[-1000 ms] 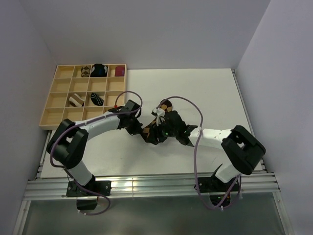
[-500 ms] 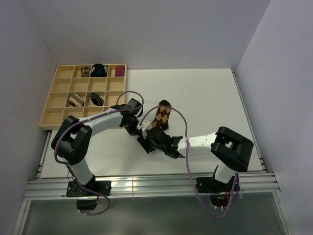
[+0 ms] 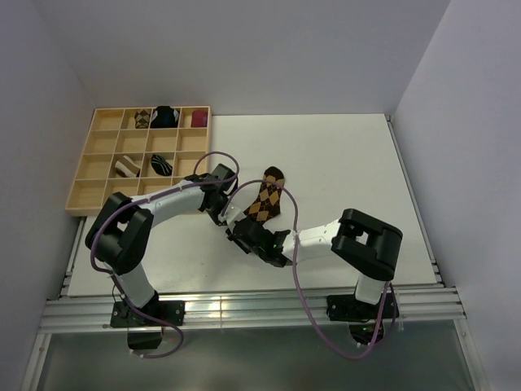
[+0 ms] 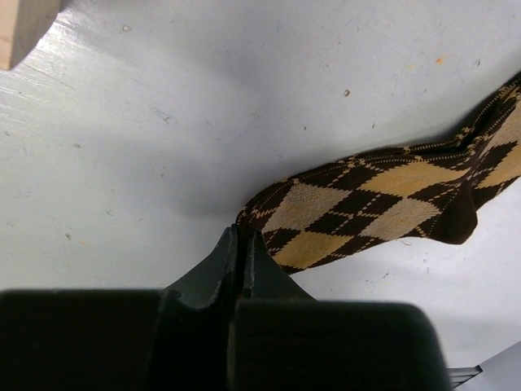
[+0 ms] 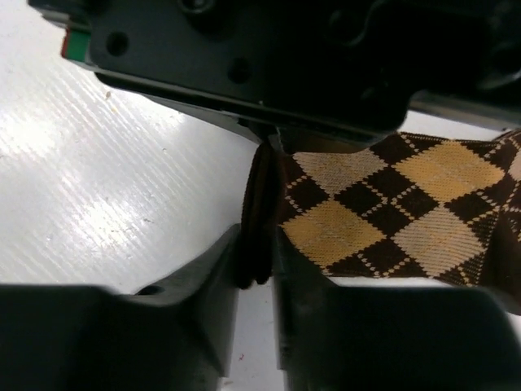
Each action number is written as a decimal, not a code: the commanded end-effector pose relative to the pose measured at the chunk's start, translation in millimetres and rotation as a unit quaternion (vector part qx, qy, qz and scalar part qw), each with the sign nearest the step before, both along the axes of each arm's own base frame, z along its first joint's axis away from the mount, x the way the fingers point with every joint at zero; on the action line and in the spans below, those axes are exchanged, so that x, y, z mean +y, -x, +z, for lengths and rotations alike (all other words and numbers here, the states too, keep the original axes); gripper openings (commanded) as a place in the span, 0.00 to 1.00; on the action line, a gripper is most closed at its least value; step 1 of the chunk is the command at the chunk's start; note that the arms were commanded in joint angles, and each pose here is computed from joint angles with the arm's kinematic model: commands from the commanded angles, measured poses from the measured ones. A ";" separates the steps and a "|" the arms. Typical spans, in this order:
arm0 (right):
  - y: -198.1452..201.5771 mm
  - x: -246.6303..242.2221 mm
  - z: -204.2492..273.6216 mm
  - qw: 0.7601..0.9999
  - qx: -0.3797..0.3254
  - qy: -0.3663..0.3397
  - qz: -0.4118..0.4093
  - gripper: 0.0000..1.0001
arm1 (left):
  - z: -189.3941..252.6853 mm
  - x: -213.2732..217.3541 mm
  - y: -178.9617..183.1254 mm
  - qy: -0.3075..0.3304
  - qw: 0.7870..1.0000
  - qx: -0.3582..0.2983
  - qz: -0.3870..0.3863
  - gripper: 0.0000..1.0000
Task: Roll the socks
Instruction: Roll the sock at the center of the board.
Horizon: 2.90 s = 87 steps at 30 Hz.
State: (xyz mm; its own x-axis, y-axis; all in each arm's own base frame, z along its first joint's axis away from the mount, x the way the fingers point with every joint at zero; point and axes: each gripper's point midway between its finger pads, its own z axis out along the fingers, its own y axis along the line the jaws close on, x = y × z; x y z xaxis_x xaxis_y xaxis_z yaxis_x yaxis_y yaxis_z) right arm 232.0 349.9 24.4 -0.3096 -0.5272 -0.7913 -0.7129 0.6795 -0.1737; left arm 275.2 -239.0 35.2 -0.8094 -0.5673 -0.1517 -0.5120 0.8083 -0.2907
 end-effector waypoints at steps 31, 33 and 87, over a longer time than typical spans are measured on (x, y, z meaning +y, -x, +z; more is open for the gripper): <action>-12.1 -17.0 2.1 0.856 0.437 -0.274 0.016 0.00 | 77.4 16.4 -9.2 0.141 0.957 -0.248 0.054 0.55; -11.0 -19.0 -0.1 0.844 0.458 -0.279 0.010 0.00 | 72.5 12.2 -5.9 0.146 0.957 -0.247 0.041 0.54; -23.3 -44.7 -21.2 0.813 0.512 -0.270 -0.064 0.14 | -60.4 7.0 15.7 -0.001 0.998 -0.068 0.007 0.27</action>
